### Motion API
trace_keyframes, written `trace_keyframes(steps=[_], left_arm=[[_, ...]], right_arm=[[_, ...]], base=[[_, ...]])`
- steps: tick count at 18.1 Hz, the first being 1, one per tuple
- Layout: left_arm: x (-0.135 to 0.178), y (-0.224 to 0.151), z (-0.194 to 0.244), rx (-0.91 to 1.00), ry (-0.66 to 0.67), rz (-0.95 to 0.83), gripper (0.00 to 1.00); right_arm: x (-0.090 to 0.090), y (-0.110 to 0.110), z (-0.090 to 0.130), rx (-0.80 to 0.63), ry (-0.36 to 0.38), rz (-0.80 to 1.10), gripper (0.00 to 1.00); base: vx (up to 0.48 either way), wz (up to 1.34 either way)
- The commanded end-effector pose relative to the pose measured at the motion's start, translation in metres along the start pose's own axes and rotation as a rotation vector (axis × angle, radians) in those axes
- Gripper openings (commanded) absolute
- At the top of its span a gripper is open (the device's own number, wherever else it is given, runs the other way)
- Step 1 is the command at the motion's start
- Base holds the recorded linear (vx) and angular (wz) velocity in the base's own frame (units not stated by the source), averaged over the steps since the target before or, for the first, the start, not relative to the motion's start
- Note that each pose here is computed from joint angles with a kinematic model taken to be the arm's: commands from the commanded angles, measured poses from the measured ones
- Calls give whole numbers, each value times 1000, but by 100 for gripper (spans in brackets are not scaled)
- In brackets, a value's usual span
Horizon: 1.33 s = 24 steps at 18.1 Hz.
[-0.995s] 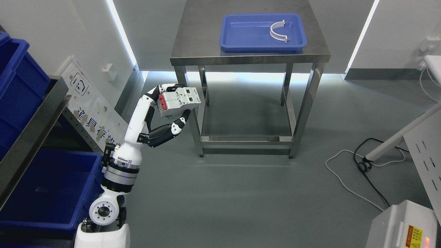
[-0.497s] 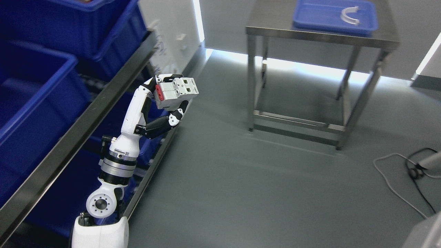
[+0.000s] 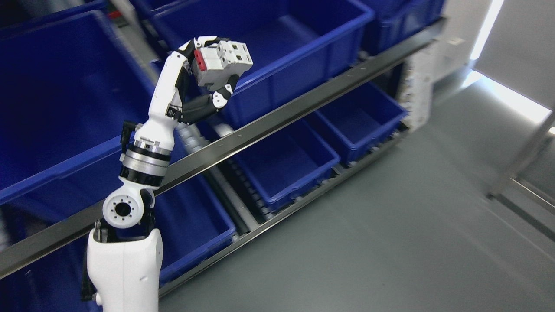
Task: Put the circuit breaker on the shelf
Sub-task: 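Hold the breaker in the left hand while turning toward the bin shelf, then lower the left hand over the upper blue bin and open it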
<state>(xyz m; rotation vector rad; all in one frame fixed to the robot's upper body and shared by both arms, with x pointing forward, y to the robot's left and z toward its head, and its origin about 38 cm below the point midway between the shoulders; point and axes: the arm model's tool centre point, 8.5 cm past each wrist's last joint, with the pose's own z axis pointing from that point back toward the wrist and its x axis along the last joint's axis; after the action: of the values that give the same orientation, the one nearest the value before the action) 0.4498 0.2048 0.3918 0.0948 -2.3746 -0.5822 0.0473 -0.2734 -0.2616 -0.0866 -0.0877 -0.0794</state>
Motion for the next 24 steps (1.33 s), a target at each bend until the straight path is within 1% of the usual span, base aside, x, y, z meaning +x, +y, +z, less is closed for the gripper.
trace_keyframes(steps=[1, 2, 3, 4, 5, 8, 11, 12, 14, 17, 19, 21, 24], left_arm=[[46, 13, -59, -62, -31, -46, 10], [46, 14, -63, -96, 9, -68, 10], [39, 16, -63, -154, 63, -112, 10], [29, 15, -62, -224, 113, -151, 11], [17, 22, -63, -284, 174, -207, 11], [-10, 46, -71, -352, 313, -299, 11], [-32, 56, -99, -395, 410, -320, 11], [-38, 56, -106, -413, 429, -325, 11], [-60, 52, -115, -476, 472, -354, 11], [-91, 49, -118, -552, 531, -420, 12], [-111, 50, -114, -528, 580, -413, 12], [-121, 59, -116, -466, 610, -405, 12], [-133, 60, -109, -453, 626, -393, 12]], right_arm=[[-7, -12, 0, -19, -11, 2, 100], [-7, -12, 0, -19, -11, 2, 100], [-7, -12, 0, -19, -11, 2, 100], [-7, -12, 0, -19, -12, 1, 100], [-7, -12, 0, -19, -13, 2, 100], [-7, -12, 0, -19, -11, 2, 100], [-7, -12, 0, -19, -11, 2, 100], [-7, -12, 0, -19, -11, 2, 100], [-7, -12, 0, -19, -11, 2, 100], [-7, -12, 0, -19, -12, 1, 100], [-7, -12, 0, -19, -12, 2, 100], [-7, -12, 0, -19, -11, 2, 100], [-7, -12, 0, -19, -11, 1, 100]], base=[[-102, 1444], [-28, 1185], [-28, 1185], [28, 923], [28, 923], [47, 630], [53, 374], [76, 211], [85, 56], [78, -48], [78, -8], [72, -42], [60, -76]])
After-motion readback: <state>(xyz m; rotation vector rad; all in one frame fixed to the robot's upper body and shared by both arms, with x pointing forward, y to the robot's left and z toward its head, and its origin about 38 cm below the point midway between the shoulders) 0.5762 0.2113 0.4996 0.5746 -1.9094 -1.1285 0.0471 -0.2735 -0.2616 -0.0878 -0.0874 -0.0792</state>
